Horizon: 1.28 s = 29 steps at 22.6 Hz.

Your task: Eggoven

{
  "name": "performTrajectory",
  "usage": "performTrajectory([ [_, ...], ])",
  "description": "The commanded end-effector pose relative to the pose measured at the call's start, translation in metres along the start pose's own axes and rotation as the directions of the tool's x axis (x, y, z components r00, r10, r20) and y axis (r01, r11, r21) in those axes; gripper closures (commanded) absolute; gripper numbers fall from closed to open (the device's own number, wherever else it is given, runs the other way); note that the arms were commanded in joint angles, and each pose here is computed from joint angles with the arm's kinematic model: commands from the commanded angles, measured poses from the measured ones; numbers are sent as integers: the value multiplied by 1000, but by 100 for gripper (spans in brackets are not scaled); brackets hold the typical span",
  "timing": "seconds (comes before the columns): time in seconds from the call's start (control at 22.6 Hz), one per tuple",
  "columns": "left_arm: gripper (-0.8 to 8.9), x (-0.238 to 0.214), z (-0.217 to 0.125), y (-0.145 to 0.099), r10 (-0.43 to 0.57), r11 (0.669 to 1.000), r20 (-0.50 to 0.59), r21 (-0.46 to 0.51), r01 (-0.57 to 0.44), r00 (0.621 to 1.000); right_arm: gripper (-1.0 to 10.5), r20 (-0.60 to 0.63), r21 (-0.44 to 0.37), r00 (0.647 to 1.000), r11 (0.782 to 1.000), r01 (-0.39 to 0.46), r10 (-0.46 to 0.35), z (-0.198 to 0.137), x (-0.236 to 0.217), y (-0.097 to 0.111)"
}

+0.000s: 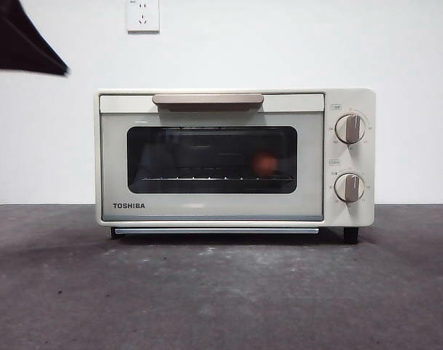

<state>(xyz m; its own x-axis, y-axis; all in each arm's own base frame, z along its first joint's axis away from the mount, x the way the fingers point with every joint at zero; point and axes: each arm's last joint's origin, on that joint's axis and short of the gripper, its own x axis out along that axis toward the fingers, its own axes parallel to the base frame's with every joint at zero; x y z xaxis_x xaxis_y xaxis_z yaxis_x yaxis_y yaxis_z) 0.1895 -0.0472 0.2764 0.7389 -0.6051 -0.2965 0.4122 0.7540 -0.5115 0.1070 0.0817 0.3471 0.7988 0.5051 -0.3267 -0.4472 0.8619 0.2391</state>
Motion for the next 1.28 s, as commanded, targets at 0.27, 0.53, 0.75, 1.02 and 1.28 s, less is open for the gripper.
performTrajectory([
  [0.27,806,-51,0,-26,94,979,151,165,-119,984,892,126,-34,990,998,-61,65,-53,34,-10],
  [0.53,806,-69,-8,-31,135,963,168,211,-169,977,944,238,-66,963,991,-117,130,-89,48,-19],
  [0.75,806,-72,-9,-32,132,963,173,213,-168,976,944,221,-66,968,992,-107,119,-99,51,-21],
  [1.02,806,-72,-13,-31,148,964,140,200,-174,979,944,239,-53,969,997,-58,69,-98,51,-22],
  [1.28,806,-72,-12,-31,146,964,144,200,-173,979,944,240,-51,968,997,-60,70,-98,51,-22],
])
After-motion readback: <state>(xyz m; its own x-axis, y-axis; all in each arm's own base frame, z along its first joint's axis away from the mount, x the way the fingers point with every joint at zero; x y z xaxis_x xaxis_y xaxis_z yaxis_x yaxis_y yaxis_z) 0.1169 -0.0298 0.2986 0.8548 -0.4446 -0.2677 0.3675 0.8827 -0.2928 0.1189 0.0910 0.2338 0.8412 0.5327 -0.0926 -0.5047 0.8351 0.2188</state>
